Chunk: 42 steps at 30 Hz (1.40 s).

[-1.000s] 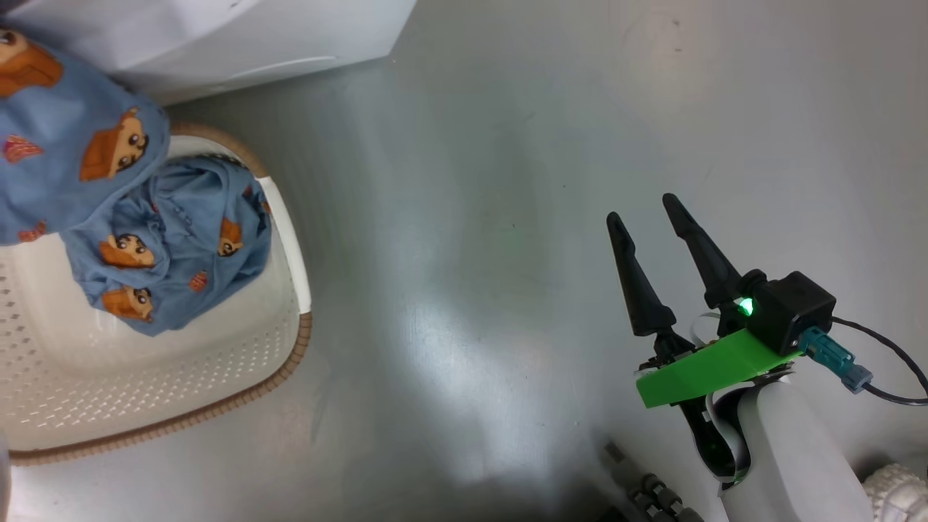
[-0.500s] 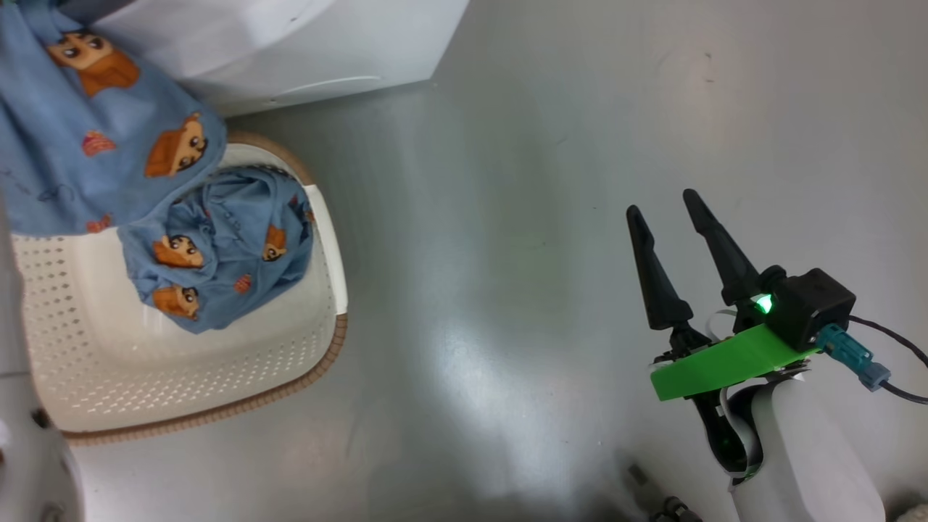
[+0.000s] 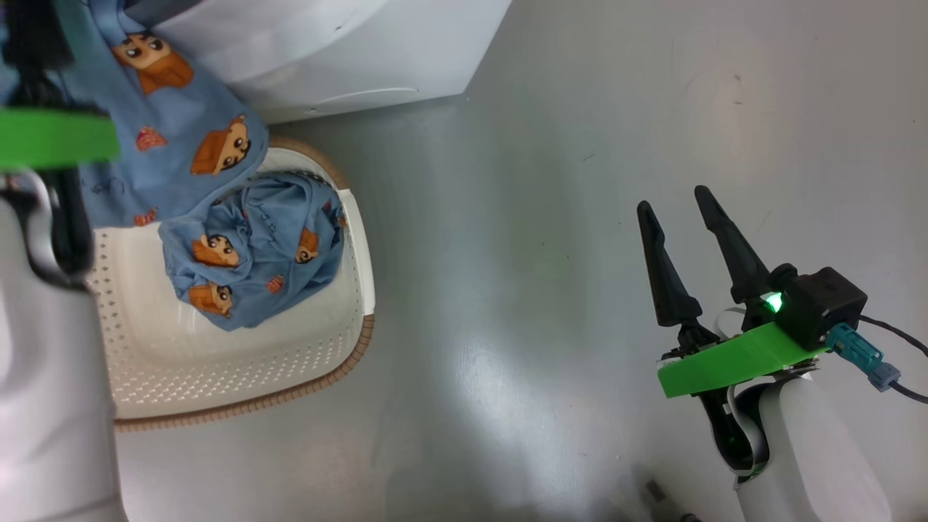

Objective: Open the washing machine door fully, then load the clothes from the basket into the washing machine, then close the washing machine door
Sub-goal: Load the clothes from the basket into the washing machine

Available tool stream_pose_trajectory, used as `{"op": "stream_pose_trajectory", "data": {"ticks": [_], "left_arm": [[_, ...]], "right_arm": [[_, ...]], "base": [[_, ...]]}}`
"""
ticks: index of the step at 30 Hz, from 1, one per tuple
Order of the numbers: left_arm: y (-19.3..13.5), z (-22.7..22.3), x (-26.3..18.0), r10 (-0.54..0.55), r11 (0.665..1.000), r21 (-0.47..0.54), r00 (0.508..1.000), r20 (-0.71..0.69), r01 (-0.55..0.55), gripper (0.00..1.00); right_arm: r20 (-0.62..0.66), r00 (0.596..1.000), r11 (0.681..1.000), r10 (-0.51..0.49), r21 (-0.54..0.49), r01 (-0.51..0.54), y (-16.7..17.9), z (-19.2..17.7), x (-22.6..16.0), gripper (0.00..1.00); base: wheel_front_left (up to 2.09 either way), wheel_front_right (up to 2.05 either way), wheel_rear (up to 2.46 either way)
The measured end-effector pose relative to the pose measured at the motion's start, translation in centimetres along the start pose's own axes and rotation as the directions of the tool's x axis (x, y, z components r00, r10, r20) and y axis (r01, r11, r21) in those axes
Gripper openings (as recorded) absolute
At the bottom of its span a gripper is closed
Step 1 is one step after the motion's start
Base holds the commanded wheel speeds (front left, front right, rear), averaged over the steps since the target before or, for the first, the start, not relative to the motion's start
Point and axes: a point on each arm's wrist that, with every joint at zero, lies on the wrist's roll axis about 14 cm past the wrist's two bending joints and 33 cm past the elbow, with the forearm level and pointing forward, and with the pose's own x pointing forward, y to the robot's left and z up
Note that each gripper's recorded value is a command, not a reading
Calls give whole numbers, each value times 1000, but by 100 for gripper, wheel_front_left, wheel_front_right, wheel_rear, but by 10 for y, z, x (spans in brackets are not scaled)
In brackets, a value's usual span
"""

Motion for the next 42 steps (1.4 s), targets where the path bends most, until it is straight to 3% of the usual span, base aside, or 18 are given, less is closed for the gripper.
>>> {"op": "stream_pose_trajectory", "data": {"ticks": [23,42], "left_arm": [[21,-45,-125,133,991,23,970,-201,-131,100],[25,-89,-221,231,969,22,866,-443,-247,100]], "right_arm": [[15,999,999,40,-25,-40,13,6,3,100],[15,999,999,44,-30,-43,15,7,2,100]], "base": [[0,0,0],[0,0,0]]}}
